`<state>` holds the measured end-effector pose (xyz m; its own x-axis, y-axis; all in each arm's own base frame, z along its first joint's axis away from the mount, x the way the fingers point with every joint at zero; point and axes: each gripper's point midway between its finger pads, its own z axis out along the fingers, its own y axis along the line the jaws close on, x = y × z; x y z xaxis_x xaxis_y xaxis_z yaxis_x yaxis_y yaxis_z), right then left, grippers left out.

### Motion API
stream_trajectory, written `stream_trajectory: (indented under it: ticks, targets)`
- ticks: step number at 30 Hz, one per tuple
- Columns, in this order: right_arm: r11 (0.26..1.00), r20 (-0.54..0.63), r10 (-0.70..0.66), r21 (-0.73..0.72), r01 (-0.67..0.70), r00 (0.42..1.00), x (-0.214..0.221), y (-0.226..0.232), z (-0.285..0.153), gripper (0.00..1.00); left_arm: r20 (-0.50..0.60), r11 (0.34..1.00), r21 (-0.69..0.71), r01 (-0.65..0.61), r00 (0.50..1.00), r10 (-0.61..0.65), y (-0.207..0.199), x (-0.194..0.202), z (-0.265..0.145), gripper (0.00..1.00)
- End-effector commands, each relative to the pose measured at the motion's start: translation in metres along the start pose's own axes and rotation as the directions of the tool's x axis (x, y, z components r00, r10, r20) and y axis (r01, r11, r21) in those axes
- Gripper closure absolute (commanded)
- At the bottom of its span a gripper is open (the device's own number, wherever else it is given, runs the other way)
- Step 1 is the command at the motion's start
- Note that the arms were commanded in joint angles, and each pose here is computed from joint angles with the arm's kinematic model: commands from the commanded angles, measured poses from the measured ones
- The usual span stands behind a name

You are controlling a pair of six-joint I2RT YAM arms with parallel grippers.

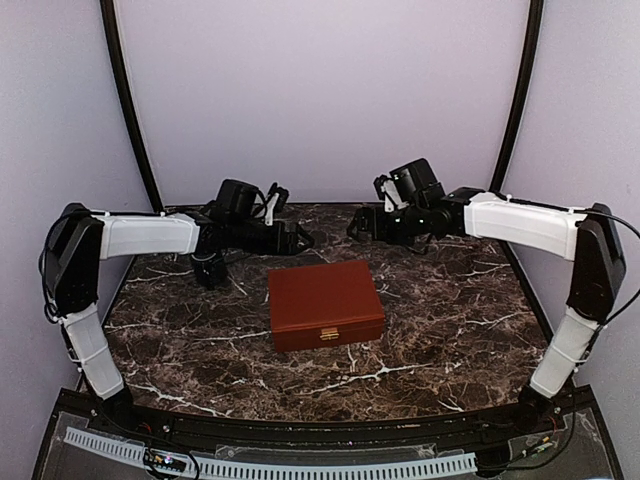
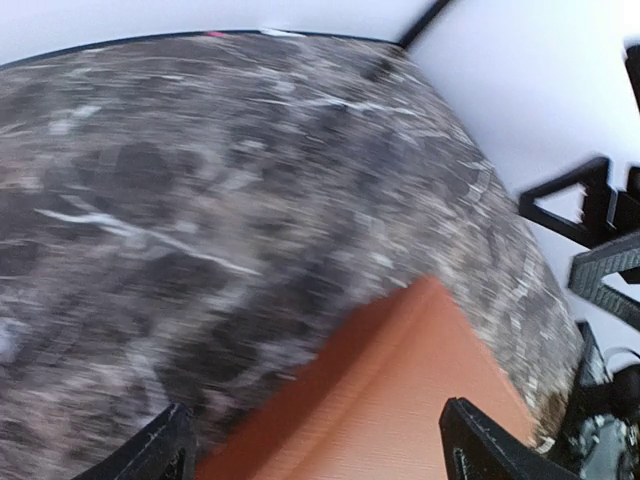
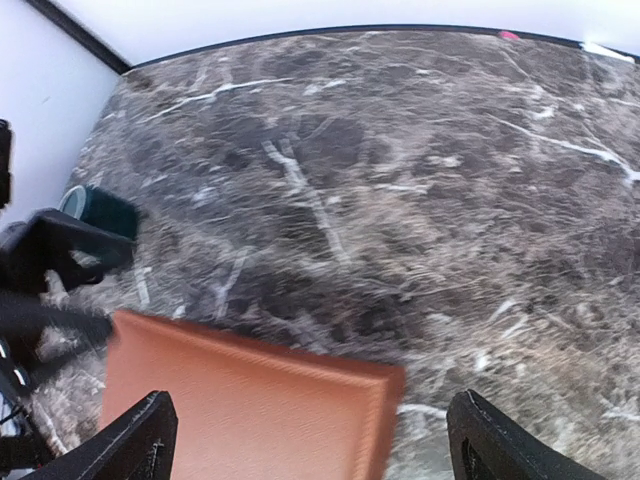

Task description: Organize the mixed jewelry

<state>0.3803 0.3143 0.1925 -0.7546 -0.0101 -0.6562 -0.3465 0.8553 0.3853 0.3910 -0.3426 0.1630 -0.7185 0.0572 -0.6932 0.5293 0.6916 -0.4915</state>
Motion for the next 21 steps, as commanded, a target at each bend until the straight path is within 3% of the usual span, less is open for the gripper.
stream_trajectory:
  ticks: [1,6,12,16,21]
  targets:
    - [0.998,0.105,0.013,0.067,-0.02,0.994,-0.04,-0.05,0.004,0.05,0.145,0.996,-0.093,0.001,0.989,0.013,0.069,-0.058,-0.033,0.13]
    - [0.979,0.177,0.065,0.179,-0.097,0.982,-0.052,-0.136,-0.013,0.05,0.298,0.967,-0.227,0.116,0.954,-0.045,0.156,-0.077,-0.105,0.12]
    - [0.939,0.248,0.102,0.296,-0.176,0.963,-0.033,-0.225,-0.047,0.05,0.521,0.886,-0.32,0.336,0.843,-0.132,0.242,-0.049,-0.213,0.12]
    - [0.913,0.344,0.092,0.345,-0.217,0.934,-0.031,-0.263,-0.088,0.05,0.62,0.811,-0.42,0.406,0.782,-0.07,0.266,-0.018,-0.267,0.09]
    - [0.896,0.452,0.031,0.382,-0.224,0.892,-0.015,-0.288,-0.128,0.05,0.603,0.698,-0.599,0.392,0.795,0.072,0.273,0.022,-0.295,0.07]
